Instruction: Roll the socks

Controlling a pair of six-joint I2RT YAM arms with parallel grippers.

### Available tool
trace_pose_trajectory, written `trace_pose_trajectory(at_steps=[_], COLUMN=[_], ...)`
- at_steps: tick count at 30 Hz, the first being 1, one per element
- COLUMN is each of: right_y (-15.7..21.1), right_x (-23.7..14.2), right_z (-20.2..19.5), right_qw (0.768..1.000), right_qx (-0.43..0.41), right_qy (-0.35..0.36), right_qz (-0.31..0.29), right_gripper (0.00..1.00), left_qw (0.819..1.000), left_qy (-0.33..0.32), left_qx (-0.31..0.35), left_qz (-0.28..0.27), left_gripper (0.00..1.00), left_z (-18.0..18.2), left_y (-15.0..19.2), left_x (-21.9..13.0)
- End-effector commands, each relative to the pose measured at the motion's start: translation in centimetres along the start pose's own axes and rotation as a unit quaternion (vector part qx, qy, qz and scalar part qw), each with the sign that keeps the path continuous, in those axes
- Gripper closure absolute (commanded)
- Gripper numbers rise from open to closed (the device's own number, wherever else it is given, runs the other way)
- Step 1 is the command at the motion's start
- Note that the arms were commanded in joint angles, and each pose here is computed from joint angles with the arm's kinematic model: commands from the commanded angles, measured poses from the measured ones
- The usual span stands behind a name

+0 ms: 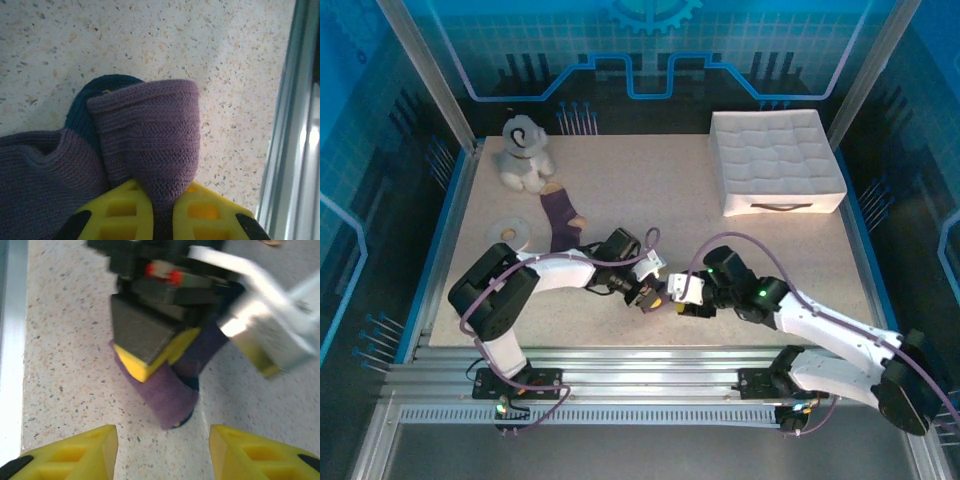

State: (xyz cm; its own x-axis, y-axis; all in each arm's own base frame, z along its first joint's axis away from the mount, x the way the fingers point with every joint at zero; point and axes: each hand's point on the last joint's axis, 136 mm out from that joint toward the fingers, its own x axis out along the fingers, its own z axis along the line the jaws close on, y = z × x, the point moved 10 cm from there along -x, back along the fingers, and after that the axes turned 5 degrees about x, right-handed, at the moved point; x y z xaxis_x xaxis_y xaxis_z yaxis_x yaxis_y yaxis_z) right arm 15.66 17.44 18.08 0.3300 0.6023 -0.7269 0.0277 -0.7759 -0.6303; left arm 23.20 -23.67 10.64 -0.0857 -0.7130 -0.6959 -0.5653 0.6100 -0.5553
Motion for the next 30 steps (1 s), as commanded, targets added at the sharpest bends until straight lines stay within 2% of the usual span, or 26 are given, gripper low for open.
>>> trace_pose_trajectory(at_steps=[1,16,30], right_y=[-0.7,-0.7,0.6], right_x=[1.2,5.5,8.6], right_z=[-0.1,-0.7,-0.6], right_qw=[0.997,0.988,0.981], right_qx=[-0.079,-0.143,-0.172], right_qy=[0.004,-0.003,-0.025], right_qz=[0.024,0.052,0.087], right_gripper=[0.5,0.51,0.52], left_qw=[0.994,0.979,0.972], left_qy=[0.052,0.106,0.137], left_qx=[-0.084,-0.166,-0.185], left_qz=[0.049,0.046,0.042], left_gripper=[1.0,1.0,1.0], left_z=[0.5,2.6,3.0], left_y=[2.1,2.3,2.2], left_x=[0.4,0.5,0.3])
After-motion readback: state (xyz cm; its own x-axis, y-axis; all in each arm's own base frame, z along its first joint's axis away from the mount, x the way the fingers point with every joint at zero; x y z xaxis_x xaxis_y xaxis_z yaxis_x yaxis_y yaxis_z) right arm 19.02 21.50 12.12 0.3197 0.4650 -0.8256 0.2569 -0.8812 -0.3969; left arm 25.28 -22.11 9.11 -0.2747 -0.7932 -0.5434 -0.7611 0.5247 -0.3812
